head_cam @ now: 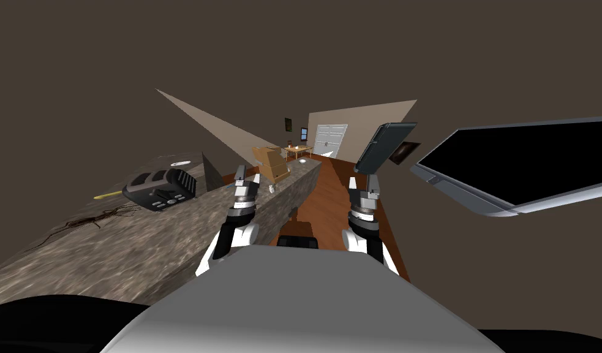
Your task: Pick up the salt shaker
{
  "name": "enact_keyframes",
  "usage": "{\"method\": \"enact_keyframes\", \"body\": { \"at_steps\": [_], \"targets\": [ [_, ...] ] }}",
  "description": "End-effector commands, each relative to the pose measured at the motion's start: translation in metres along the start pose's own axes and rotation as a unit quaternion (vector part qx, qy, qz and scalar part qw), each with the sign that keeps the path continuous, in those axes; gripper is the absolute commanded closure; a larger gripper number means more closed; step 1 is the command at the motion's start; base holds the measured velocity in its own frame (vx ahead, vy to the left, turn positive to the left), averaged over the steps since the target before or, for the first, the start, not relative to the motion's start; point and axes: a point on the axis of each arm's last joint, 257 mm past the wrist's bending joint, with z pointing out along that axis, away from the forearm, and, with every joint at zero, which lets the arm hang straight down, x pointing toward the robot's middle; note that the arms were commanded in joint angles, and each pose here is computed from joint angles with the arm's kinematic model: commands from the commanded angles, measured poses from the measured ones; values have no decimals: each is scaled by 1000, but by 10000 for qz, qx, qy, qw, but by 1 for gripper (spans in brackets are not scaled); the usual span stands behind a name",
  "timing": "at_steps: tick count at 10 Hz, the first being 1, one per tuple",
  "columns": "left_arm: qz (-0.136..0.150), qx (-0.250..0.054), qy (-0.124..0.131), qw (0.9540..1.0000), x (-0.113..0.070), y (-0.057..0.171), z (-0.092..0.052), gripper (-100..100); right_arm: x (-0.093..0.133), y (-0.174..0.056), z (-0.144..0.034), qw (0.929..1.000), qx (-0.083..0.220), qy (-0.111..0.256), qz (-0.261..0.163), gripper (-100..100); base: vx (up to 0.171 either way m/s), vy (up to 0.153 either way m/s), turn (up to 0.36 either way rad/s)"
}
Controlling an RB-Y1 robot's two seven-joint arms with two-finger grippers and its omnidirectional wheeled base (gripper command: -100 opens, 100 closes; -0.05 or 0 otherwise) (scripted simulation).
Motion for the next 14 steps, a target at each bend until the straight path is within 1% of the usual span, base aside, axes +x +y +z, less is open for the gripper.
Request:
{"method": "enact_keyframes", "body": {
  "at_steps": [1,4,5,6,7,8,9,10,11,12,13,14],
  "targets": [
    [46,-157,157,9997,5,7,1,-100,0,0,0,10000,0,0,0,0,12,-1,-1],
    [87,-461,366,9982,13,21,3,-100,0,0,0,10000,0,0,0,0,28,1,-3],
    [88,-511,369,9980,13,23,3,-100,0,0,0,10000,0,0,0,0,20,4,-3],
    [96,-661,438,9968,17,30,3,-100,0,0,0,10000,0,0,0,0,17,1,-3],
    [96,-731,500,9960,20,32,4,-100,0,0,0,10000,0,0,0,0,27,2,-7],
    [100,-822,507,9953,20,37,3,-100,0,0,0,10000,0,0,0,0,21,4,-4],
    [98,-955,571,9937,24,42,3,-100,0,0,0,10000,0,0,0,0,18,5,-7],
    [100,-994,574,9933,24,44,3,-100,0,0,0,10000,0,0,0,0,17,2,-4],
    [94,-1131,637,9915,28,49,3,-100,0,0,0,10000,0,0,0,0,21,2,-8],
    [97,-1174,640,9910,28,51,2,-100,0,0,0,10000,0,0,0,0,19,7,-4],
    [86,-1285,700,9892,32,54,3,-100,0,0,0,10000,0,0,0,0,21,11,-6],
    [90,-1361,707,9881,32,58,2,-100,0,0,0,10000,0,0,0,0,19,8,-6]
  ]
}}
